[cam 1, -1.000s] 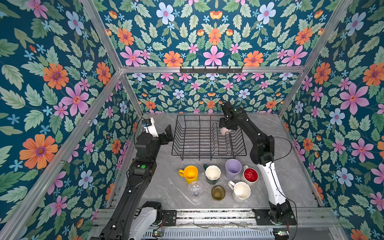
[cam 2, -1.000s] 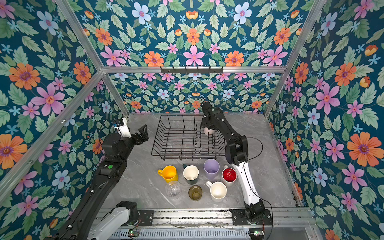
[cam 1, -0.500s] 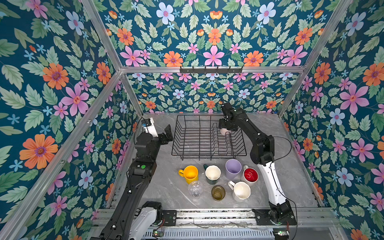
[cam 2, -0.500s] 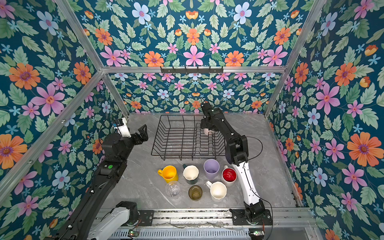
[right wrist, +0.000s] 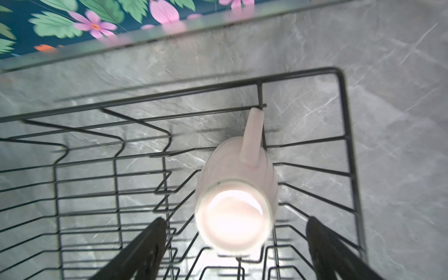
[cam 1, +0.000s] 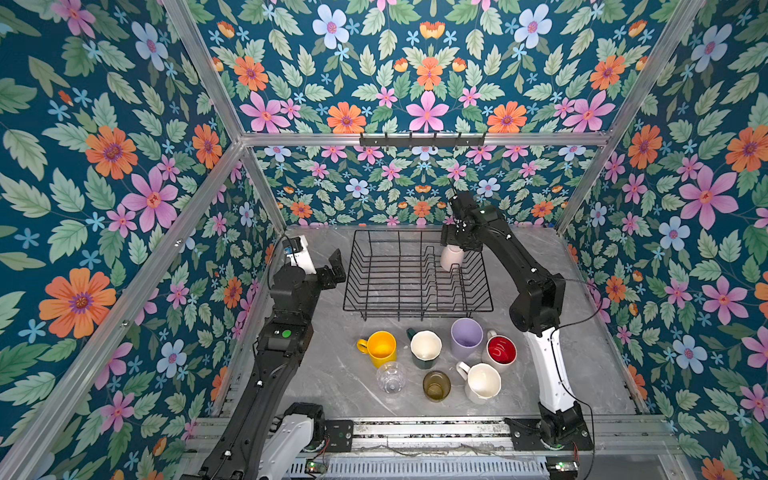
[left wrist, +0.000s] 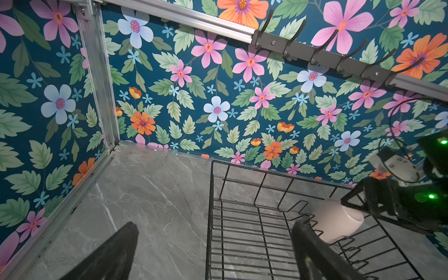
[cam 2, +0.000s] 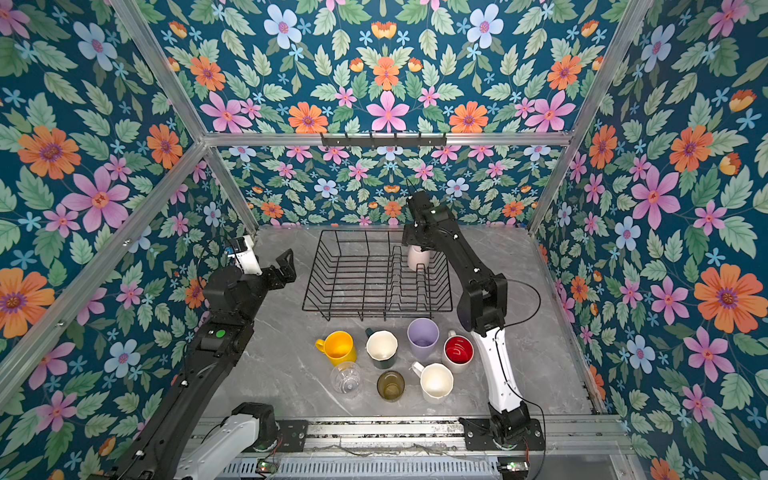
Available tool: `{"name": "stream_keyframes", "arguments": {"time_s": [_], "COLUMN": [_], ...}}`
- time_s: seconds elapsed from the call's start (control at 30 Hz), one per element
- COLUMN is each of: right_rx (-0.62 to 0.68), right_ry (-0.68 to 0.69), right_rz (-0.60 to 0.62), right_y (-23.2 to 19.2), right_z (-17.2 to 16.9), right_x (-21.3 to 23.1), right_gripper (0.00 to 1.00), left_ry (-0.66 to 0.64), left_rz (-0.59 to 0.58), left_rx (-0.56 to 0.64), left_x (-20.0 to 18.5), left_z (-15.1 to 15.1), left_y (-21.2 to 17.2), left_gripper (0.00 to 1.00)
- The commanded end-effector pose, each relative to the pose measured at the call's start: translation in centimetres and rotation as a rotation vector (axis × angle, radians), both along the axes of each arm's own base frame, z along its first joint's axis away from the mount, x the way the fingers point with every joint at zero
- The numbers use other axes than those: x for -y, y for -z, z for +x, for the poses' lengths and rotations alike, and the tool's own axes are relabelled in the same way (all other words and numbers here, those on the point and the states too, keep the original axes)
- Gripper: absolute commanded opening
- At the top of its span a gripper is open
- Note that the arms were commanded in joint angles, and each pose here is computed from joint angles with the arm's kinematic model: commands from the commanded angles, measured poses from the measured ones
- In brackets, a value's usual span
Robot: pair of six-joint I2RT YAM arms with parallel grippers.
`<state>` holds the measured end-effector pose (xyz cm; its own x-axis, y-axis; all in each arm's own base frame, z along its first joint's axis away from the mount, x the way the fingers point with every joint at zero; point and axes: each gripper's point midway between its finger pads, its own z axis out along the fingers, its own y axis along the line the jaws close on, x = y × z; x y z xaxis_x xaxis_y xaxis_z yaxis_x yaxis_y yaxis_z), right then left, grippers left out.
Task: Load the cups into the dish rack
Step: 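Lower the pink mug upright into the rack's far slots and open the right gripper, then move the right gripper down over the yellow mug on the table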
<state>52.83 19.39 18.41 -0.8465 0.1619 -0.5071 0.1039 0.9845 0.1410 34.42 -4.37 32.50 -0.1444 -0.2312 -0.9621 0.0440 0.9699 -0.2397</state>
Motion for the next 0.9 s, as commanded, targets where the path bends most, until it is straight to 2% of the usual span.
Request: {"name": "stream_keyframes", "arguments": {"time_s": [0.0,0.23,0.47,0.6,0.87], "right_rx": [0.033,0.130,0.156,0.120,0.001], "right_ry": [-0.018,-0.127,-0.354,-0.498,-0.725], "right_rz": [-0.005,0.044,0.040,0.032,0.047], "right_y": [-2.2,-7.0,-9.6,-8.9,-5.5], "right_z": [-0.9,-5.7,-14.1,-18.8,-26.3], "right_x": [0.3,-0.9,-5.1,-8.3,-15.0], "right_gripper": [0.89,0.88,0.84,0.78,0.56], "left_ry": [-0.016,-0.053,-0.111,-0.134,-0.202], "left_rz": [0.010,0.023,0.040,0.045,0.052], "left_rx": [0.017,0.002,-0.010,-0.018,-0.037], "left_x": [-0.3,-1.0,-2.0,-2.4,-3.7], "left_z": [0.0,-0.1,-0.2,-0.1,-0.7], "left_y": [-0.6,-0.4,-0.2,0.0,0.4], "left_gripper": [0.99,0.99,0.99,1.00,0.99]}}
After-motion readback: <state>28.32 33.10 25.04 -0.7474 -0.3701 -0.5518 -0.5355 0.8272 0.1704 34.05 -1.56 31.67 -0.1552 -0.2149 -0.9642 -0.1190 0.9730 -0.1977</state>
